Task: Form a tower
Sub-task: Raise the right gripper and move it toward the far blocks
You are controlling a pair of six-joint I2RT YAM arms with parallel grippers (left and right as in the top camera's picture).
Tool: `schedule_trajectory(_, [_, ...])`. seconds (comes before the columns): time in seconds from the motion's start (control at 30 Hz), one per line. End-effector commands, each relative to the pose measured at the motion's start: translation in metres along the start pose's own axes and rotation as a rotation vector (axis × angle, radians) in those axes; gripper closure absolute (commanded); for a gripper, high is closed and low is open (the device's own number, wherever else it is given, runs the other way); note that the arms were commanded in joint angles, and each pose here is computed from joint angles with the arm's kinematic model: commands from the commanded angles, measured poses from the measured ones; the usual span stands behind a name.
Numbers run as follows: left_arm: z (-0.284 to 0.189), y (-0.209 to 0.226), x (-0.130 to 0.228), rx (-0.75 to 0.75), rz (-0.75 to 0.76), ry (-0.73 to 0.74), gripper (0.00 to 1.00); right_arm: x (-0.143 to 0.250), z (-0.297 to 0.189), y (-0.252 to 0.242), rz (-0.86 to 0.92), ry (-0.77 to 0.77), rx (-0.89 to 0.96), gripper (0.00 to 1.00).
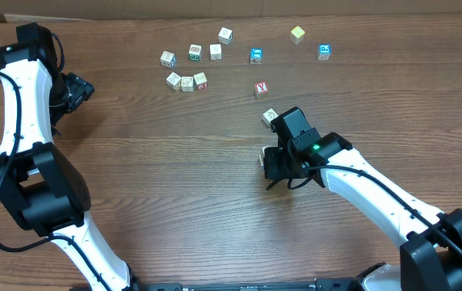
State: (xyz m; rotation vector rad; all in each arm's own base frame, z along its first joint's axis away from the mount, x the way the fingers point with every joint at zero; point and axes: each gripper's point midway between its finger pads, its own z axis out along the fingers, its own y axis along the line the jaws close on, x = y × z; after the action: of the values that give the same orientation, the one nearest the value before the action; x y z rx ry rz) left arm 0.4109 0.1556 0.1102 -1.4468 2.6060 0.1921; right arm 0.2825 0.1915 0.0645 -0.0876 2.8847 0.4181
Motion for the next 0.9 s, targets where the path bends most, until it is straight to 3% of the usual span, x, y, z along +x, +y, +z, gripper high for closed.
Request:
schedule_trajectory(0.0, [-0.0025, -0.0039, -0.0017, 0.006, 0.012, -0.011, 0.0, -0.0019, -0.0003, -0.0004, -0.003, -0.013, 0.01, 0.96])
schedule_trajectory(0.87, [-0.0025, -0.0039, -0.0017, 0.006, 0.012, -0.011, 0.0, -0.005, -0.0003, -0.0011, -0.005, -0.028, 0.016, 0.96])
